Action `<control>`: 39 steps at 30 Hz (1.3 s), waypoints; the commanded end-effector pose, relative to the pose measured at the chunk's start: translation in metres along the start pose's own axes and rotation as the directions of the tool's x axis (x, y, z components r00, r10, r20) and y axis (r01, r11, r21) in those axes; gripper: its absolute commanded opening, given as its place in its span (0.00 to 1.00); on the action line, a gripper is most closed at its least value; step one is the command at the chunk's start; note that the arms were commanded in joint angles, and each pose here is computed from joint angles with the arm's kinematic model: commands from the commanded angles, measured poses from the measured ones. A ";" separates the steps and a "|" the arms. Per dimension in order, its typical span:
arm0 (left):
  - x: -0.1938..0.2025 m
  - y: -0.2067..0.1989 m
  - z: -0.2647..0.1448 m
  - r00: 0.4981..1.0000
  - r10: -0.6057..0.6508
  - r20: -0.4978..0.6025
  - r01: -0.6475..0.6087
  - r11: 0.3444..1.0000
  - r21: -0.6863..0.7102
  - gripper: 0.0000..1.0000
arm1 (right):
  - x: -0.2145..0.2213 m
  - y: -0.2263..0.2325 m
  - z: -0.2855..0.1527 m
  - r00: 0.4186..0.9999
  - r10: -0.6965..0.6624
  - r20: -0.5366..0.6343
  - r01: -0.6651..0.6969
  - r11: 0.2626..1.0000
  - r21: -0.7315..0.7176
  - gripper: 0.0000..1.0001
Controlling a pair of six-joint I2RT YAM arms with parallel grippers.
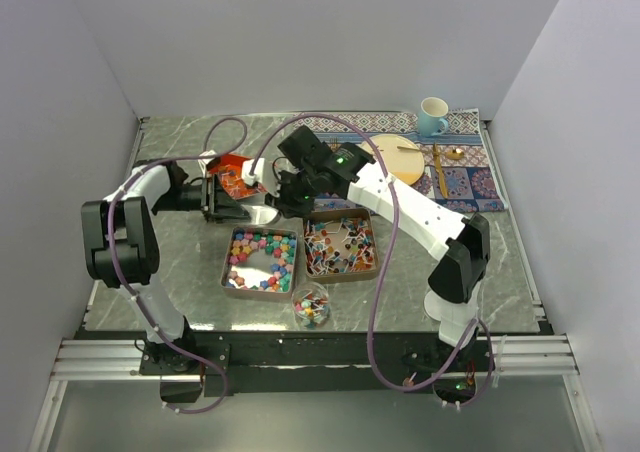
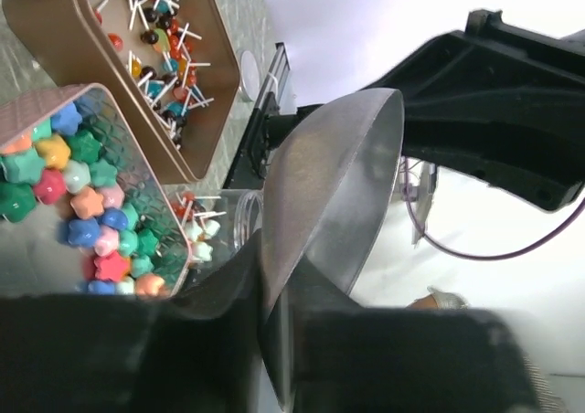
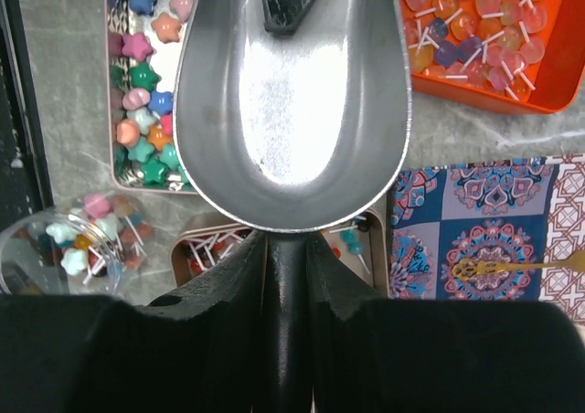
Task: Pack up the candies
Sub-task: Adjust the spatula, then scoop the fake candies from the storage box.
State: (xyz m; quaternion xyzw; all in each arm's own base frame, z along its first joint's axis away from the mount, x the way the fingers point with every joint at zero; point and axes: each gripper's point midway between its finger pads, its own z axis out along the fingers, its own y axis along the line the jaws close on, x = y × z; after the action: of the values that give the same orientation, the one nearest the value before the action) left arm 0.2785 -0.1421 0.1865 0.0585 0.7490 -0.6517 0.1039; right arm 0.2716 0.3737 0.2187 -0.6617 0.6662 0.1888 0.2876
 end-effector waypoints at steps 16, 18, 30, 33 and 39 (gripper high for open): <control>-0.170 -0.025 -0.121 0.857 0.465 0.223 -0.373 0.857 -0.356 0.74 | -0.057 -0.141 -0.041 0.984 -0.156 0.089 0.096 0.875 0.474 0.00; -0.204 -0.035 -0.140 0.821 0.390 0.418 -0.148 0.851 -0.504 0.83 | -0.060 -0.158 -0.045 0.980 -0.154 0.128 0.066 0.851 0.522 0.00; -0.207 0.080 -0.190 0.663 0.322 0.676 0.306 0.708 -0.637 0.84 | -0.008 -0.195 0.017 0.856 -0.442 -0.267 0.515 0.772 0.373 0.00; -0.177 0.093 -0.167 0.704 0.313 0.638 0.319 0.662 -0.678 0.85 | -0.001 -0.199 0.025 0.805 -0.498 -0.322 0.588 0.738 0.331 0.00; -0.143 0.107 -0.154 0.683 0.228 0.693 0.417 0.658 -0.627 0.85 | 0.007 -0.210 0.044 0.684 -0.593 -0.424 0.718 0.651 0.248 0.00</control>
State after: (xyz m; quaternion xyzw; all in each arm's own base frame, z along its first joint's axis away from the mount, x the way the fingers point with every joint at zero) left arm 0.4180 0.0209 0.0897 -0.2858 0.8763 -0.2649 0.2831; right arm 0.4686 0.3813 0.1895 -0.7792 0.5040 -0.1074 0.3567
